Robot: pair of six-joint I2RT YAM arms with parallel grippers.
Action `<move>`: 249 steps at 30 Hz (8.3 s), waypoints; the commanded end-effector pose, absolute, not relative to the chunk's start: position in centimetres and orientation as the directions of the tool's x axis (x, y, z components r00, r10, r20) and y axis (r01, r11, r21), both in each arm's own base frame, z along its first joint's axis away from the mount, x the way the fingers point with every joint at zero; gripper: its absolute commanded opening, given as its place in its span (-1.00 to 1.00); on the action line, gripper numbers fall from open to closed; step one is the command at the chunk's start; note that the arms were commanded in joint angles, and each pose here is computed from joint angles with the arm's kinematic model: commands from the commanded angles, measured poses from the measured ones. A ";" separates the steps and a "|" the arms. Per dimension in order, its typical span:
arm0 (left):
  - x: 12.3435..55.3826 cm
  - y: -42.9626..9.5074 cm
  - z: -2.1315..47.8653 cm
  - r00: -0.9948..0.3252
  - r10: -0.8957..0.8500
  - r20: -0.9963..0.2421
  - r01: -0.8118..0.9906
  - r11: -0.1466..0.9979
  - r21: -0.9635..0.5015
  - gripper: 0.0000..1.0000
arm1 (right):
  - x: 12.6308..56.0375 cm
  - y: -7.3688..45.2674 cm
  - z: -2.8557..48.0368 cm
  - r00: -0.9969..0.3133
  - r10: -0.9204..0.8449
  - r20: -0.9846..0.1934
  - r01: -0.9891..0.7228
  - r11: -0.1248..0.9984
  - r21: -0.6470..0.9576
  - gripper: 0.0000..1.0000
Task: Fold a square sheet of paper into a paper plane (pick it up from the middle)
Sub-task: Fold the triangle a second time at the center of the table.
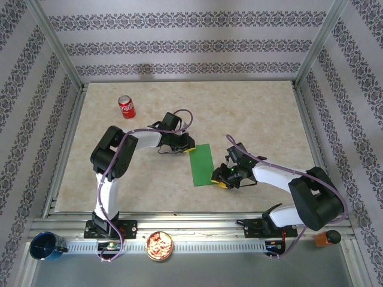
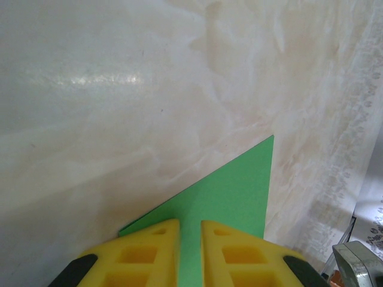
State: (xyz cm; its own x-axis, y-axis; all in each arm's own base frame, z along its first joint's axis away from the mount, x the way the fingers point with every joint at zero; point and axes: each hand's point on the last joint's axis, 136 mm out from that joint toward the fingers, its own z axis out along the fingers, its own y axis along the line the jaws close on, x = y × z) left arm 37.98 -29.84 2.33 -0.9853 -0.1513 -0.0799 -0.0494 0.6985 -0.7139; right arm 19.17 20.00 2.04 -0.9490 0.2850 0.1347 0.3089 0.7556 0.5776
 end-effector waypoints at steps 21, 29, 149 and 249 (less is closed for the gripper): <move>36.2 -28.0 -1.2 -0.983 -0.180 0.037 -0.161 0.750 -0.642 -0.65 | 21.9 22.1 3.3 -0.953 0.291 0.080 0.260 0.657 0.708 -0.27; 36.4 -28.1 -1.1 -0.984 -0.176 0.034 -0.156 0.748 -0.645 -0.65 | 22.6 22.6 5.0 -0.963 0.268 0.027 0.198 0.638 0.744 -0.23; 25.8 -36.1 9.0 -0.651 0.410 -0.639 0.678 0.693 -0.246 -1.00 | 29.4 18.0 6.1 -0.925 0.370 -0.083 0.210 0.684 0.699 -0.21; 30.8 -33.2 3.9 -0.874 0.243 -0.421 0.463 0.682 -0.566 -0.97 | 21.8 20.8 1.1 -0.995 0.087 0.042 0.096 0.827 0.554 -0.85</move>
State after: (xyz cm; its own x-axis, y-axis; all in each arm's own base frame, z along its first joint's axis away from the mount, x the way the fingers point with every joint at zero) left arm 30.27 -33.75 3.84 -0.8825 0.2304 -0.4100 0.4496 0.6691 -0.5918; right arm 21.96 21.67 1.40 -0.9968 0.0753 0.0263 0.0764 0.8054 0.5878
